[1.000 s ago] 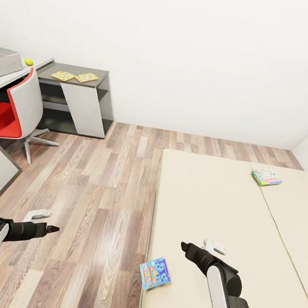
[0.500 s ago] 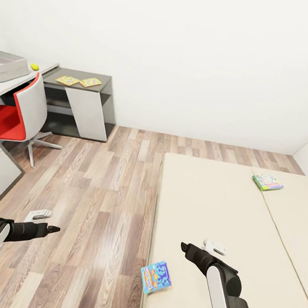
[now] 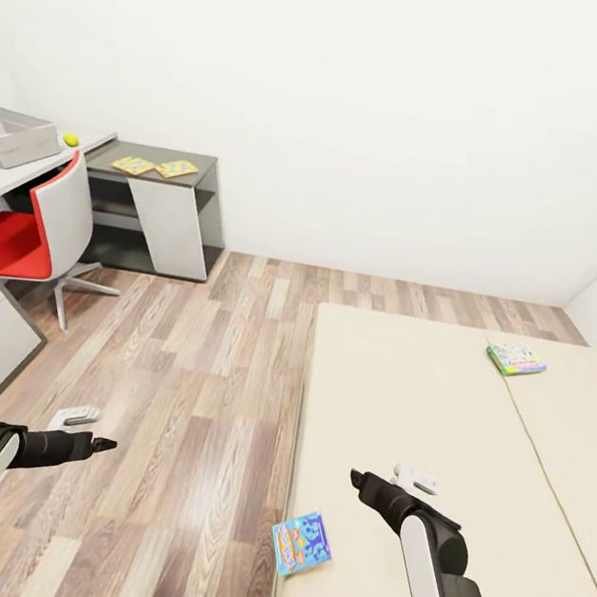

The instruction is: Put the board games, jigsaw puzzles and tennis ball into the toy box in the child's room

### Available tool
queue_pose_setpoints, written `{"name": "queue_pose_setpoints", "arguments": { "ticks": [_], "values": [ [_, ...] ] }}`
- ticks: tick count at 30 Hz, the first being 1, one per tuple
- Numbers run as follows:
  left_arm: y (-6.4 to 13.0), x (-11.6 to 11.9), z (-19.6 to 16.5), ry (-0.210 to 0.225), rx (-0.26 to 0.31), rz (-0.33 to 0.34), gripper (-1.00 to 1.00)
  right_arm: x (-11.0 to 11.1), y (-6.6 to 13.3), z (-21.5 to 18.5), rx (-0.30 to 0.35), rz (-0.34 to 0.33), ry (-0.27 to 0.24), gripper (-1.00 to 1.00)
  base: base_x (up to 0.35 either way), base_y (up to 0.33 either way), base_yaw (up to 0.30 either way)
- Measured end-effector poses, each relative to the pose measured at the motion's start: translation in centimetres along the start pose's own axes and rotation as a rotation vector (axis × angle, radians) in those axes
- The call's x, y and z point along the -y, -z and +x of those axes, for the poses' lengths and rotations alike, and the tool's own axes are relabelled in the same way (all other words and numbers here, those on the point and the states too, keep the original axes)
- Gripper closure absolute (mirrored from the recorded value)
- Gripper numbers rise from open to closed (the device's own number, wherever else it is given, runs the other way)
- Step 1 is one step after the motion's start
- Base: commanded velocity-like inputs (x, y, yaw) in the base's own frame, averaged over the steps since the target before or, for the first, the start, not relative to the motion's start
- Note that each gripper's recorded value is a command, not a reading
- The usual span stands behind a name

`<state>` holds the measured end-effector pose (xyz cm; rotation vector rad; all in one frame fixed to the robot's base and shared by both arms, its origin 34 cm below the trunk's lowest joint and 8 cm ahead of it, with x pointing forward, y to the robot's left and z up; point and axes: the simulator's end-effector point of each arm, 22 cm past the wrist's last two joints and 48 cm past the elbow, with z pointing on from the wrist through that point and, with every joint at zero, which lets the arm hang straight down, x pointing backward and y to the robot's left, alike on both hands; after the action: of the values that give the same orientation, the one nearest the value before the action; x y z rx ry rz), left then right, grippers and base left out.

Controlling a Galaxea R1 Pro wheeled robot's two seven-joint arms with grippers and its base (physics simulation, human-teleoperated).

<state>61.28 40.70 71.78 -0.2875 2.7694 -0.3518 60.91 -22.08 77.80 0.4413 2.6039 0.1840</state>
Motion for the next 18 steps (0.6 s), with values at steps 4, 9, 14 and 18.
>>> {"name": "queue_pose_setpoints", "arguments": {
  "ticks": [4, 9, 14, 18],
  "values": [
    [0.2, 0.1, -0.3, -0.001, 0.006, 0.002, -1.0, -0.1, 0.2, -0.2, 0.006, -0.002, 0.0, -1.0, 0.0, 0.0, 0.0],
    [0.5, 0.3, -0.6, -0.003, 0.014, 0.004, -1.0, -0.3, 0.5, -0.5, 0.013, -0.006, 0.0, -1.0, 0.0, 0.0, 0.0],
    [0.8, 0.4, -0.9, -0.005, 0.022, 0.006, -1.0, -0.4, 0.8, -0.8, 0.021, -0.009, 0.0, -1.0, 0.0, 0.0, 0.0],
    [1.1, 0.5, -1.1, -0.006, 0.028, 0.007, -1.0, -0.5, 1.0, -1.0, 0.027, -0.012, 0.0, -1.0, 0.0, 0.0, 0.0]
  ]
}}
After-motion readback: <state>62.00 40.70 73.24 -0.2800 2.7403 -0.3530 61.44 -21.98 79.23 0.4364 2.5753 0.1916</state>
